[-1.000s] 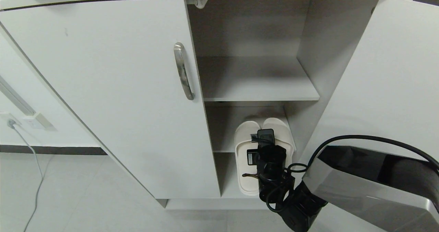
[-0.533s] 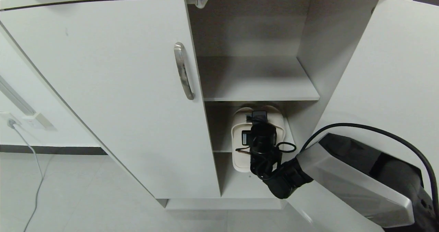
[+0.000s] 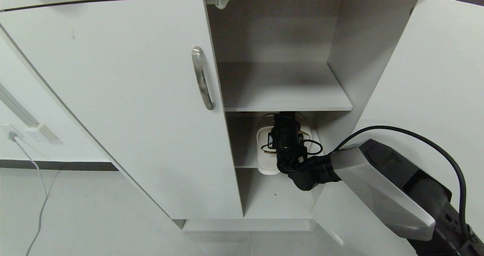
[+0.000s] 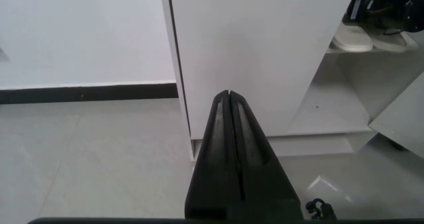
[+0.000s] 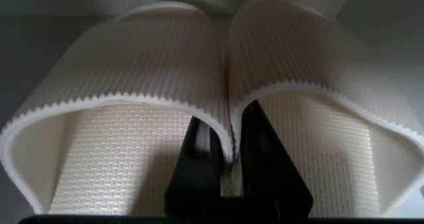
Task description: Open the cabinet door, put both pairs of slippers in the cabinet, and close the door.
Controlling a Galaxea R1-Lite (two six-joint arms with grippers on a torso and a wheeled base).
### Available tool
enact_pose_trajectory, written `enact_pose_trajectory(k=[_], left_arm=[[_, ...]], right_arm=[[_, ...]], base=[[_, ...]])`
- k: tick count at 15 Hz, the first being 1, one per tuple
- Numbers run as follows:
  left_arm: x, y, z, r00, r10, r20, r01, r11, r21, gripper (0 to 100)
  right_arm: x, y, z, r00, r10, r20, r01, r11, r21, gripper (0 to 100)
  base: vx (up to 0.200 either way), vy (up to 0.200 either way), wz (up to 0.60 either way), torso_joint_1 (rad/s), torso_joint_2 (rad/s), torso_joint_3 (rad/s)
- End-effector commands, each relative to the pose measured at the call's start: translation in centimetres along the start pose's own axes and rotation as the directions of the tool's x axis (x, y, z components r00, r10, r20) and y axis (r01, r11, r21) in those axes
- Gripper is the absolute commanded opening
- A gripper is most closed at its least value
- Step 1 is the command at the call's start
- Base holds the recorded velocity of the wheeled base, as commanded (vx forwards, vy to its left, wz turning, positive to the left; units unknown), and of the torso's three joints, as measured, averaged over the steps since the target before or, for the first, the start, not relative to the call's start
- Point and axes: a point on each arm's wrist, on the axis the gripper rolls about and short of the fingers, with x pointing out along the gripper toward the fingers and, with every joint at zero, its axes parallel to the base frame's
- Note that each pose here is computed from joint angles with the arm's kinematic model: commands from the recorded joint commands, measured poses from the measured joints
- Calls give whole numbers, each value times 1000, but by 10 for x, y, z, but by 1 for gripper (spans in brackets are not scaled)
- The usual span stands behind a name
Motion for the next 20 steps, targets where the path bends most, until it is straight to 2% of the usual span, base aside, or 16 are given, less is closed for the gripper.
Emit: enact_pose_trajectory(k=[1, 7, 14, 15, 17, 20], left_arm=[[0, 0, 0, 1000, 1, -1, -1, 1000, 0, 0], [0, 0, 0, 1000, 1, -1, -1, 1000, 0, 0], [0, 0, 0, 1000, 2, -1, -2, 1000, 0, 0], [0, 0, 0, 1000, 2, -1, -2, 1000, 0, 0], [0, 0, 0, 1000, 2, -1, -2, 1000, 0, 0], [0, 0, 0, 1000, 1, -1, -1, 1000, 0, 0]], right_arm=[[5, 0, 7, 1000, 1, 19, -1, 1000, 19, 0], [12, -2, 4, 999, 33, 11, -32, 999, -21, 0], [15, -1, -11, 999, 37, -10, -37, 998, -49, 0], [15, -1, -12, 999, 37, -10, -37, 998, -49, 100], [13, -2, -12, 999, 32, -13, -32, 998, -52, 100], [-13, -3, 4, 998, 56, -17, -56, 997, -55, 100]], base=[[0, 0, 0, 0, 0, 0], [0, 0, 0, 0, 0, 0], [0, 0, 0, 0, 0, 0], [0, 0, 0, 0, 0, 0], [0, 0, 0, 0, 0, 0], [0, 0, 0, 0, 0, 0]])
